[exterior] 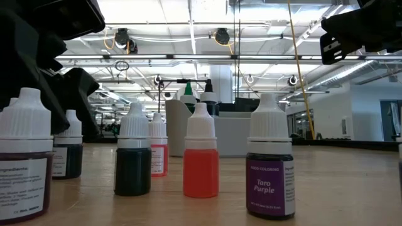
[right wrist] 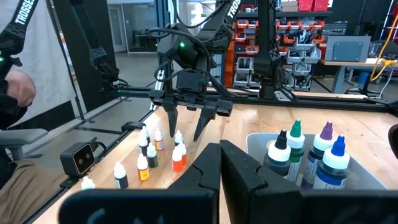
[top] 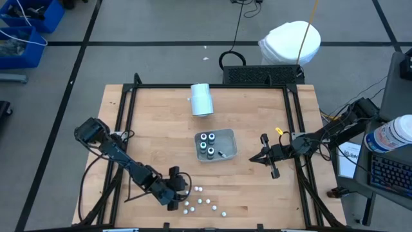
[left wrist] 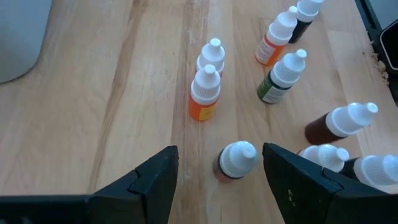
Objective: Pick & Place food coloring
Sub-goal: Put the red food coloring bottle into the gray bin
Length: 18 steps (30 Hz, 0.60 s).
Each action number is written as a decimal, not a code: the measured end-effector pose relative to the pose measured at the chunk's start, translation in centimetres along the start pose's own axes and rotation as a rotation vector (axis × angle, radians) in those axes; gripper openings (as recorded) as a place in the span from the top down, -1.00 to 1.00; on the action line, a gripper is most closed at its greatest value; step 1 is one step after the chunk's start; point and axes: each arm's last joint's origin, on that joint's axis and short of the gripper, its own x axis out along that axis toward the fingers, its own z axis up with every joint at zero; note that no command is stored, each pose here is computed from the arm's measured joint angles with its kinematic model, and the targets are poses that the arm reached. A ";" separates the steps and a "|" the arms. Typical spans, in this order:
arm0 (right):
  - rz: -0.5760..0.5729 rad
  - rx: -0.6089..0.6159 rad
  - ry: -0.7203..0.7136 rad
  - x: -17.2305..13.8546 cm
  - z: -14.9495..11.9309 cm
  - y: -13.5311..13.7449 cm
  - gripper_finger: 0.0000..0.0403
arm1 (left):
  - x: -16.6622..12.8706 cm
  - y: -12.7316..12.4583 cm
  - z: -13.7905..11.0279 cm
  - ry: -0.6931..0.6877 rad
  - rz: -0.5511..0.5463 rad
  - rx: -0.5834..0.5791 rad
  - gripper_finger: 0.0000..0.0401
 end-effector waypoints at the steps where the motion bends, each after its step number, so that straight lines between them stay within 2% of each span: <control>1: 0.000 0.000 0.000 0.0 0.0 0.0 0.99 | 0.0 0.0 0.0 0.003 0.002 0.001 -0.19; 18: 0.001 0.007 0.003 0.0 0.0 0.0 0.99 | 0.0 -0.1 0.0 0.004 -0.017 -0.054 -0.19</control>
